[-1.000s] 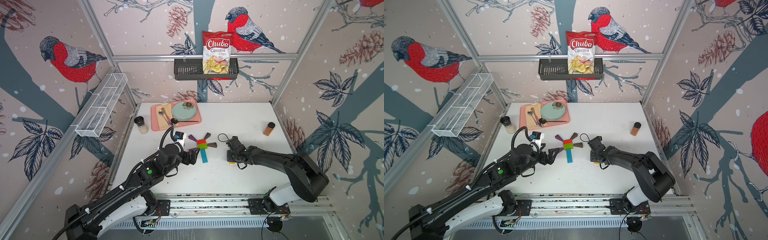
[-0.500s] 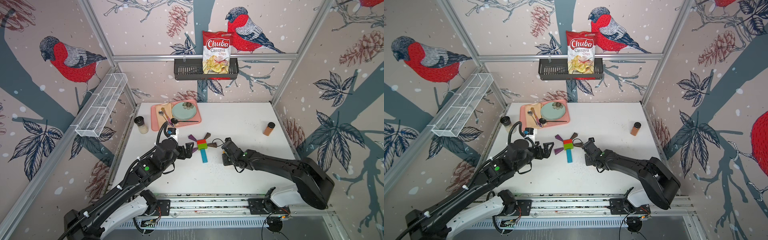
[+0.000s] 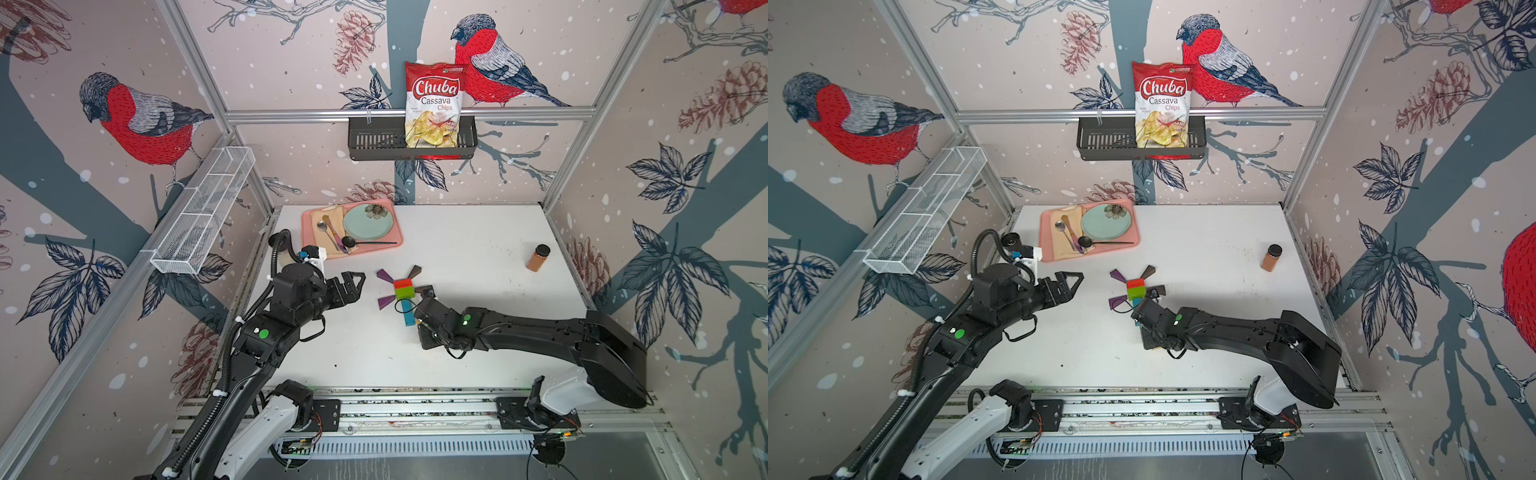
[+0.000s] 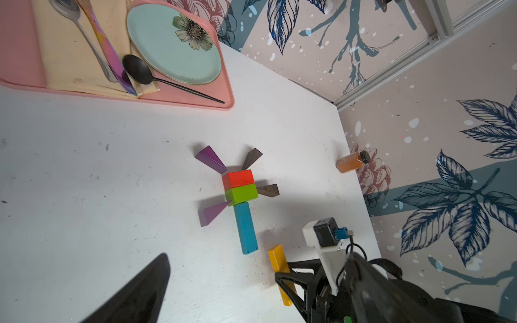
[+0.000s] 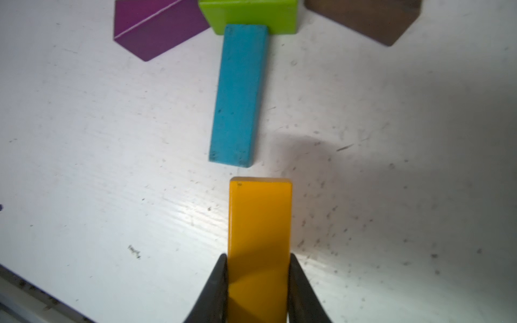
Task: Assemble a small pinwheel with building blocks
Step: Assemble the building block at the center of the board.
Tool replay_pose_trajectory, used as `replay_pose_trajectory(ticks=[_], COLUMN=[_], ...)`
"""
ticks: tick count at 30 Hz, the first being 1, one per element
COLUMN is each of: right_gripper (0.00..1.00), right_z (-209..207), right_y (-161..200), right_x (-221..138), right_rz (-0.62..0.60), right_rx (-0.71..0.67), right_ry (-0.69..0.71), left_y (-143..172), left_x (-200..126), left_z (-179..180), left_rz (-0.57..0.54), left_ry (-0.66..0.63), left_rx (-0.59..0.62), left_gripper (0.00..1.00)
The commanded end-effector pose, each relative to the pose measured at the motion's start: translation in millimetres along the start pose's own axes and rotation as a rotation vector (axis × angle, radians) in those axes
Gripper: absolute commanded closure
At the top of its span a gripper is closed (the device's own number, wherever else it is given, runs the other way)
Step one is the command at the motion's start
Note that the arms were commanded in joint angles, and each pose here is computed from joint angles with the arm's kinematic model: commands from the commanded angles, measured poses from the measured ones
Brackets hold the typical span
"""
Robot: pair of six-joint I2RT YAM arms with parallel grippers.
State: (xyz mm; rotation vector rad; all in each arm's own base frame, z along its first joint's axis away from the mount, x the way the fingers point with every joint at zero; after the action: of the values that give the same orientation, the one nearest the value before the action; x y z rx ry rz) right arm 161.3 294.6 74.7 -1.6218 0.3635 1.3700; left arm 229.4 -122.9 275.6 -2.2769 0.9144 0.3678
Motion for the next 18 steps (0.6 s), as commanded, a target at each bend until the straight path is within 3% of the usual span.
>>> replay_pose_trajectory(ticks=[1,8,18], right_gripper=[0.83,0.82,0.81], right_z=[12,36,21], right_y=[7,20,24], right_x=[1,23,39], right_rz=[0.022,0.06,0.112], right_rx=[0.067,0.054,0.091], right_ry=[0.011,0.058,0.13], left_y=[4,-5,3], left_x=[-8,-13,-22], left_z=[-1,2,16], left_rz=[0.048,-0.009,-0.035], left_ry=[0.049,0.049,0.01], left_rx=[-0.007,0.022,0.021], left_gripper=[0.03,0.03,0.03])
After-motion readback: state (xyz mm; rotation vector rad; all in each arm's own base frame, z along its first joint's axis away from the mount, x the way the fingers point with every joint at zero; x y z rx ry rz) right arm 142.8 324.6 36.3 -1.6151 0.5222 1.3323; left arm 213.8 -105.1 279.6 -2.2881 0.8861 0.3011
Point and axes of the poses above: each gripper's point midway between its finger pads, its own x axis out along the fingers, its own z axis along the line the jaws close on, y = z × x, the point moved 2 cm from there along -x, back along the fingers, and after that the axes turned 15 degrees about -x, right-handed, at the moved point
